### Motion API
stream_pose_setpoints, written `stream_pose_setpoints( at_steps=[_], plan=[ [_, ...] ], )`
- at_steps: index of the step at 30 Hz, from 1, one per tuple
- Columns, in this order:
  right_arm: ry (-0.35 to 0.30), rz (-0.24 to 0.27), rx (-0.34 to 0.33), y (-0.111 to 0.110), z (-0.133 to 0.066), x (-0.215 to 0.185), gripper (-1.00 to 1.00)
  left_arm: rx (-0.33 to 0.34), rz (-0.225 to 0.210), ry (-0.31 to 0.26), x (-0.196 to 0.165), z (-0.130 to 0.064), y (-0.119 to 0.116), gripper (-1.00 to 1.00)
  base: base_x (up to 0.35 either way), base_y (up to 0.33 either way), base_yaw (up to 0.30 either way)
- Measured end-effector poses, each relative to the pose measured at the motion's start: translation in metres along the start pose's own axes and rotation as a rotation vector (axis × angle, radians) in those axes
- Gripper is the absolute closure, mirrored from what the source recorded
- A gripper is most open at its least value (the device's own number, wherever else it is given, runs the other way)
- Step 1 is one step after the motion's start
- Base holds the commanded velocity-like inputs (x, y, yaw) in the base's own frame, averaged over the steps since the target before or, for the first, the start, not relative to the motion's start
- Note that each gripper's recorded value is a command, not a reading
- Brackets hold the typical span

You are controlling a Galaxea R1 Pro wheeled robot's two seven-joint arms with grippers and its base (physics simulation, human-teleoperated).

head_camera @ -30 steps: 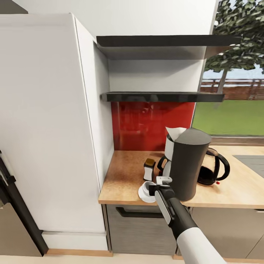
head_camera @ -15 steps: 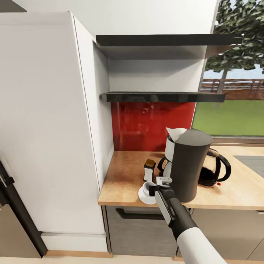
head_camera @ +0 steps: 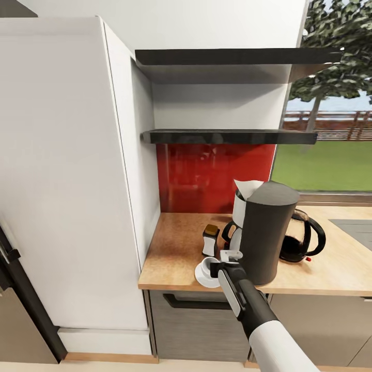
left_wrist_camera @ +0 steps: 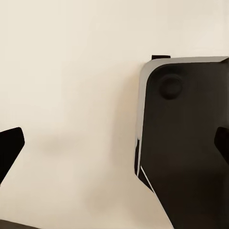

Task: Set up a coffee station on the kitchen countertop: keep the coffee maker on the countertop, move the bottle of coffee from the kitchen shelf to the counter next to the coffee maker, place a paper coffee filter on top of the coffee maker, put the saucer next to the coffee maker with the coffee cup on the saucer, and place the electric kettle next to the coffee maker.

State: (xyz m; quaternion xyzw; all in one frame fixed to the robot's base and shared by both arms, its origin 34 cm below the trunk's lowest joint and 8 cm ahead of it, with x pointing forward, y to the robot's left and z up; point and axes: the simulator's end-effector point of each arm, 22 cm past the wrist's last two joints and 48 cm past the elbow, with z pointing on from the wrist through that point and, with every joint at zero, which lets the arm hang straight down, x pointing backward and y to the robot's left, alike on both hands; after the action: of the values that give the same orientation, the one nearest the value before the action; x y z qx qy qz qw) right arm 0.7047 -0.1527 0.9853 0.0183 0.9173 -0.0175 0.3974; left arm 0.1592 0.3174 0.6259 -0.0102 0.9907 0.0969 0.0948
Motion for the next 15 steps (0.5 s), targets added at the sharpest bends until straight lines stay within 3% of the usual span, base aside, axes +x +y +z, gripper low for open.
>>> stream_pose_setpoints(
  at_steps=[7, 8, 15],
  plan=[
    [0.022, -0.005, 0.003, 0.000, 0.003, 0.009, 1.00, 0.000, 0.000, 0.001, 0.000, 0.000, 0.000, -1.00, 0.000, 0.000, 0.000],
    [0.024, -0.006, 0.004, -0.001, 0.004, 0.010, -1.00, 0.000, 0.000, 0.001, 0.000, 0.000, 0.000, -1.00, 0.000, 0.000, 0.000],
    [0.026, -0.007, 0.003, 0.000, 0.004, 0.011, -1.00, -0.001, 0.001, 0.002, 0.001, 0.000, 0.001, -1.00, 0.000, 0.000, 0.000]
  ],
)
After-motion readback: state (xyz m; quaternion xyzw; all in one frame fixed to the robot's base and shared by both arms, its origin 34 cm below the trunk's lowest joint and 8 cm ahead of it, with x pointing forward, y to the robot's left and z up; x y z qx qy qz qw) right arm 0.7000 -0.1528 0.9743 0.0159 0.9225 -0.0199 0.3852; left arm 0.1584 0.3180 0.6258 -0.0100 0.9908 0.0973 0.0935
